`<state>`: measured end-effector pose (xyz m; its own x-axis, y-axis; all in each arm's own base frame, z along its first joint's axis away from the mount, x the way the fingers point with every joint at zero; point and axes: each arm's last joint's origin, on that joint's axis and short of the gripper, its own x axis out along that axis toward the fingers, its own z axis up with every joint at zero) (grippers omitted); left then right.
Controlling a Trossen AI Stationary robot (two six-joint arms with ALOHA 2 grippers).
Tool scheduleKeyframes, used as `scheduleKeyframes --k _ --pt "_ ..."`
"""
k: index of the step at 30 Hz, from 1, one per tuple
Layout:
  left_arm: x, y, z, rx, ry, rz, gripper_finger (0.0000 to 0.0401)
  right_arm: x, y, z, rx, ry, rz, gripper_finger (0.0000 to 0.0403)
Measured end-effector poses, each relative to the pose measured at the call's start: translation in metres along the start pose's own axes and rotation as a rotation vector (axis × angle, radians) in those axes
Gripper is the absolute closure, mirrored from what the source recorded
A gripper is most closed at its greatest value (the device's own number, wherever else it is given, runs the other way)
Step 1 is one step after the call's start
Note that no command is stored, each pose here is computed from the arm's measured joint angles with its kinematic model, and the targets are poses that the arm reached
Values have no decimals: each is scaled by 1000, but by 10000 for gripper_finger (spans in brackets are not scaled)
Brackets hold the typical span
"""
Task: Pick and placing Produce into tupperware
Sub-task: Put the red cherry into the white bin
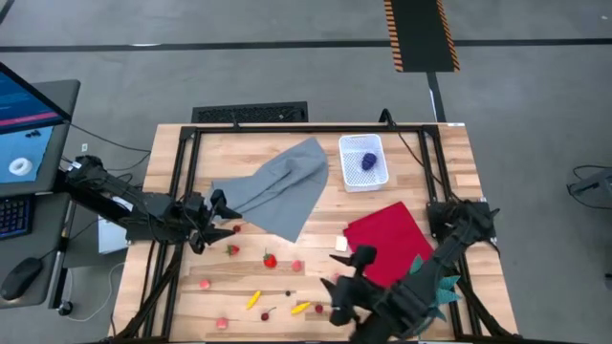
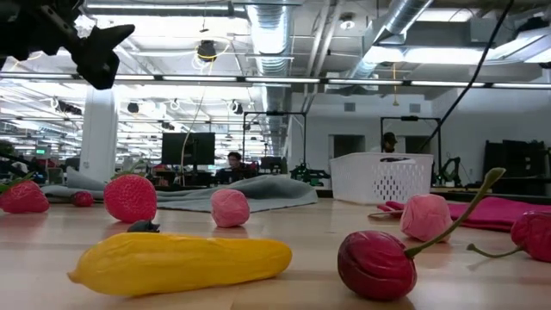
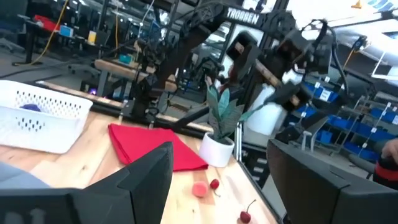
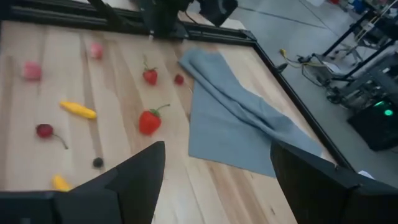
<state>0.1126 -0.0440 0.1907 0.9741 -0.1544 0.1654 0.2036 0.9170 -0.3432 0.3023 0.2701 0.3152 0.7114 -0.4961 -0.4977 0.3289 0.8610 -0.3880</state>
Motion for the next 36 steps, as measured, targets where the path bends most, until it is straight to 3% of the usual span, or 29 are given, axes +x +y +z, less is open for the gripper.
scheduleKeyframes --k 8,13,16,20,28,36 --pt "0 0 0 2 2 1 152 -13 -9 0 -34 26 86 88" --pt "0 0 0 23 3 1 152 -4 -29 12 -46 203 305 88" --pt "0 1 0 23 0 17 152 2 -46 13 1 345 366 88" --pt "0 1 -3 11 22 28 152 11 -54 16 164 416 351 88" --pt "0 4 -9 -42 81 52 152 44 -43 12 143 471 303 88" --pt "-1 4 -11 -45 104 64 152 73 -35 -8 126 663 199 88"
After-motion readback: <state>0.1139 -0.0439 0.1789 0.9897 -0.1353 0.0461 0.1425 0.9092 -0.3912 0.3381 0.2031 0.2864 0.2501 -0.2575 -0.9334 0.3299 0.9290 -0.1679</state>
